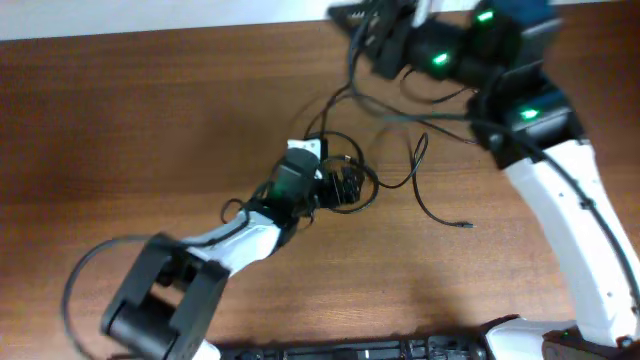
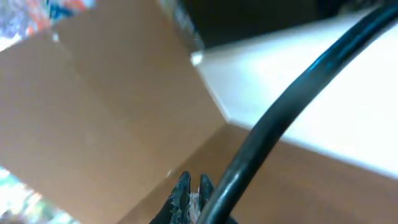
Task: Untangle cables
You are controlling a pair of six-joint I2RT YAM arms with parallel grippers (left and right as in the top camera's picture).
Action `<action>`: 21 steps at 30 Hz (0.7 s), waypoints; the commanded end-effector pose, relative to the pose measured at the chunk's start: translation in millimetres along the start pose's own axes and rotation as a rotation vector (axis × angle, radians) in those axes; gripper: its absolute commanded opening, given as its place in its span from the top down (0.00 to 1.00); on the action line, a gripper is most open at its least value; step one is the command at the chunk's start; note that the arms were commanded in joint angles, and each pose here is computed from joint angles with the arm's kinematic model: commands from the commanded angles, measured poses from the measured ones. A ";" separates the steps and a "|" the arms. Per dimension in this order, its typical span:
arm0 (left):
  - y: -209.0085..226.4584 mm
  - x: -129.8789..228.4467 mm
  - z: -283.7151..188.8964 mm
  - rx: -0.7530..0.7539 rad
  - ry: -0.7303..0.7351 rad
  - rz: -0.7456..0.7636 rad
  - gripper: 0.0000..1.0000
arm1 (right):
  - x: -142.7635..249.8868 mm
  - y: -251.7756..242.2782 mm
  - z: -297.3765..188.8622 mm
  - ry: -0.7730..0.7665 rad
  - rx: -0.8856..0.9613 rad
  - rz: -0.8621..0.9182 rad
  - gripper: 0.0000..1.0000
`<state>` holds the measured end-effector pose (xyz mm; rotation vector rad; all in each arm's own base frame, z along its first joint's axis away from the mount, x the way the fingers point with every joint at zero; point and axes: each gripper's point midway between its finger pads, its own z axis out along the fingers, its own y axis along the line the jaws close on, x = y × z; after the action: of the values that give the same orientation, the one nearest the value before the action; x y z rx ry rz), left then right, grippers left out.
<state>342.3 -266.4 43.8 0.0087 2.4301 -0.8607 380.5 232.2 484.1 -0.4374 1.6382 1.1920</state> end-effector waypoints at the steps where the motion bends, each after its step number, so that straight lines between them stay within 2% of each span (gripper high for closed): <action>1: 12.0 14.8 11.8 -0.027 0.044 -0.010 0.00 | -71.3 9.1 -43.4 -0.163 0.048 -0.143 0.96; 3: 15.4 16.6 12.5 -0.041 0.049 -0.013 0.10 | -112.7 -5.9 -83.8 -0.262 0.145 -0.209 0.96; 4: 17.5 17.3 12.3 -0.050 0.051 -0.015 0.11 | -121.5 -14.8 -96.7 -0.284 0.184 -0.219 0.96; 6: 31.4 17.9 9.8 -0.090 0.065 -0.039 0.20 | -136.4 -48.3 -133.2 -0.327 0.310 -0.213 0.96; 7: 36.1 16.8 8.8 -0.100 0.066 -0.049 0.32 | -140.8 -66.2 -150.3 -0.349 0.387 -0.191 0.96; 9: 52.2 13.4 4.8 -0.136 0.068 -0.129 0.75 | -149.2 -117.0 -209.8 -0.402 0.647 -0.175 0.96; 10: 57.9 13.0 3.2 -0.151 0.069 -0.167 0.82 | -146.4 -145.8 -249.0 -0.415 0.829 -0.160 0.96; 11: 61.4 13.0 2.0 -0.155 0.075 -0.192 0.82 | -137.8 -177.4 -301.7 -0.420 1.067 -0.133 0.96; 13: 61.5 12.5 1.8 -0.151 0.076 -0.194 0.67 | -122.4 -216.6 -380.8 -0.408 1.402 -0.104 0.96; 14: 61.3 13.0 1.9 -0.151 0.077 -0.193 0.67 | -113.1 -234.6 -415.8 -0.369 1.543 -0.108 0.96; 15: 61.3 13.1 1.8 -0.151 0.078 -0.193 0.80 | -99.0 -255.3 -448.5 -0.283 1.657 -0.118 0.96; 17: 61.7 13.5 1.8 -0.153 0.079 -0.193 0.81 | -58.4 -291.2 -483.2 -0.048 1.746 -0.091 0.96; 18: 61.8 13.7 1.7 -0.154 0.080 -0.194 0.81 | -31.5 -306.7 -497.2 0.050 1.771 -0.024 0.96; 21: 61.9 13.5 1.7 -0.154 0.079 -0.194 0.78 | 47.5 -348.7 -526.8 0.186 1.788 0.267 0.96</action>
<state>344.8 -223.8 5.9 -0.2453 2.5833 -0.7800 363.9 -347.2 301.3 0.7805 2.1545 -0.4407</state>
